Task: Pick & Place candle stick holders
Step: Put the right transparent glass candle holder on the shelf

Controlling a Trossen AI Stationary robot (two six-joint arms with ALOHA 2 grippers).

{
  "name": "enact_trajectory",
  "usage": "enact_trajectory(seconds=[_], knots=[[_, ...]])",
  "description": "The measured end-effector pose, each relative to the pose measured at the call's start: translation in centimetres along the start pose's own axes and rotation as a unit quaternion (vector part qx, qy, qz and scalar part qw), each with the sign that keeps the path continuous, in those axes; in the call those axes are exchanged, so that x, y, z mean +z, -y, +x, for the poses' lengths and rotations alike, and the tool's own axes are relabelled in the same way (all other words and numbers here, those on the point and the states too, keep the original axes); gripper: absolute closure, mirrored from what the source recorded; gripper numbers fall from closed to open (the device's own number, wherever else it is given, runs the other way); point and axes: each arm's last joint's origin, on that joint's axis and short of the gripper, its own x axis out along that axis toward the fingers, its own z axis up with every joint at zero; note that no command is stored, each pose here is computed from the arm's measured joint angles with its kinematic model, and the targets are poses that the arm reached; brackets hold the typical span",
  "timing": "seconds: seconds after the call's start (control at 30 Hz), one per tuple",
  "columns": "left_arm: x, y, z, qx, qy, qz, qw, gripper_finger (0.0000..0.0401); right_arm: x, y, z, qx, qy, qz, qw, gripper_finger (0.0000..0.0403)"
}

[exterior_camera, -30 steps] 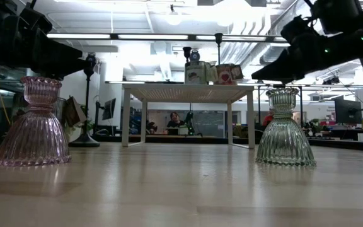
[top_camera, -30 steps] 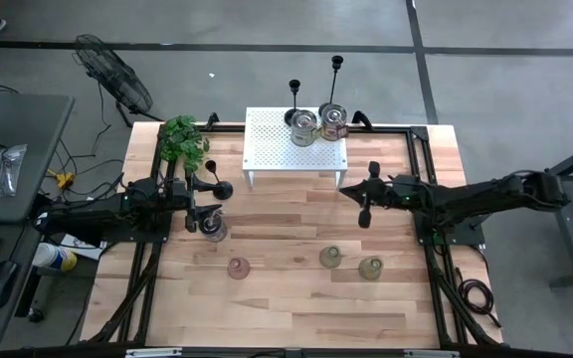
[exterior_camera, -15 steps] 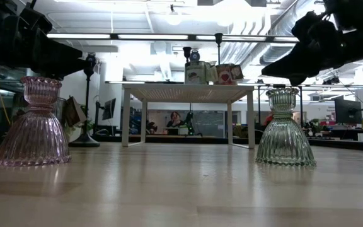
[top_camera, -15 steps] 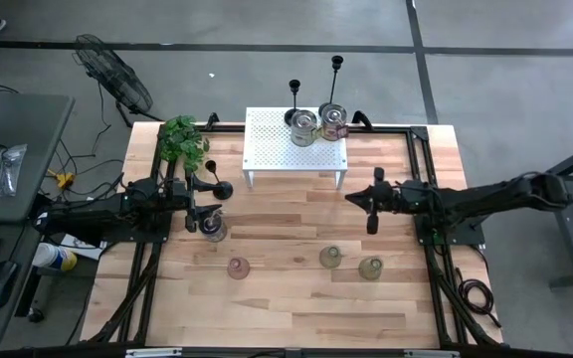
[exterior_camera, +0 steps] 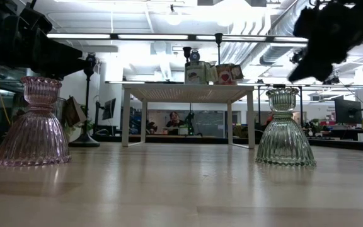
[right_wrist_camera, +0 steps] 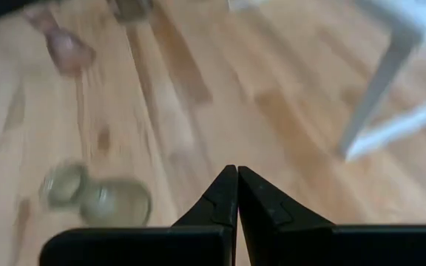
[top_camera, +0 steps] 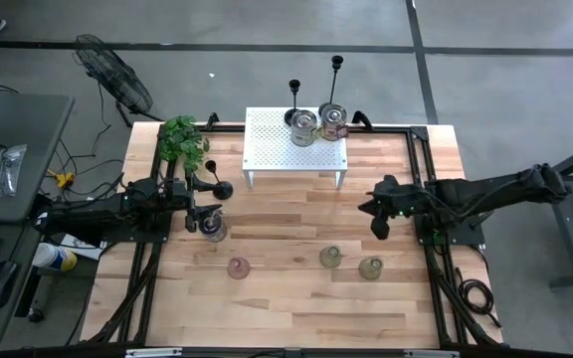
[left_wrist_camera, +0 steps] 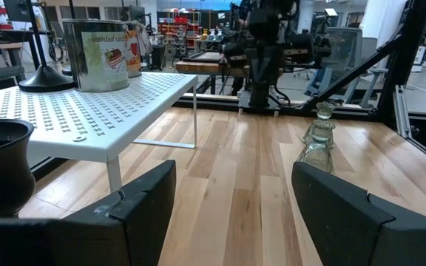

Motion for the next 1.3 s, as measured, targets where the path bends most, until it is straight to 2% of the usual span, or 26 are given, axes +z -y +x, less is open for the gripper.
enact_trajectory(seconds=[0.2, 0.37, 0.47, 0.73, 0.83, 0.97, 1.17, 1.3], knots=[[0.0, 0.0, 0.0, 0.0, 0.0, 0.0, 1.0, 0.0136, -2.3, -1.2, -1.5, 0.005, -0.121, 0.058, 0.991, 0.0399], [0.0, 0.0, 0.0, 0.0, 0.0, 0.0, 1.0, 0.0136, -4.6, -2.6, -2.9, 0.04, -0.236, 0.1, 0.966, 0.0399], [0.0, 0.0, 0.0, 0.0, 0.0, 0.0, 1.0, 0.0136, -5.9, -3.6, -3.6, 0.057, -0.278, 0.092, 0.954, 0.0399], [0.0, 0.0, 0.0, 0.0, 0.0, 0.0, 1.0, 0.0136, -8.9, -6.3, -3.9, 0.056, -0.333, 0.036, 0.941, 0.0391], [0.0, 0.0, 0.0, 0.0, 0.0, 0.0, 1.0, 0.0136, -9.7, -7.5, -3.6, 0.071, -0.351, 0.037, 0.933, 0.0362], [0.0, 0.0, 0.0, 0.0, 0.0, 0.0, 1.0, 0.0136, -10.8, -8.8, -3.0, 0.065, -0.356, 0.058, 0.93, 0.0293], [0.0, 0.0, 0.0, 0.0, 0.0, 0.0, 1.0, 0.0136, -12.3, -9.9, -1.5, 0.016, -0.293, 0.072, 0.953, 0.0179], [0.0, 0.0, 0.0, 0.0, 0.0, 0.0, 1.0, 0.0136, -12.8, -10.6, -0.7, 0.012, -0.258, 0.068, 0.964, 0.0137]])
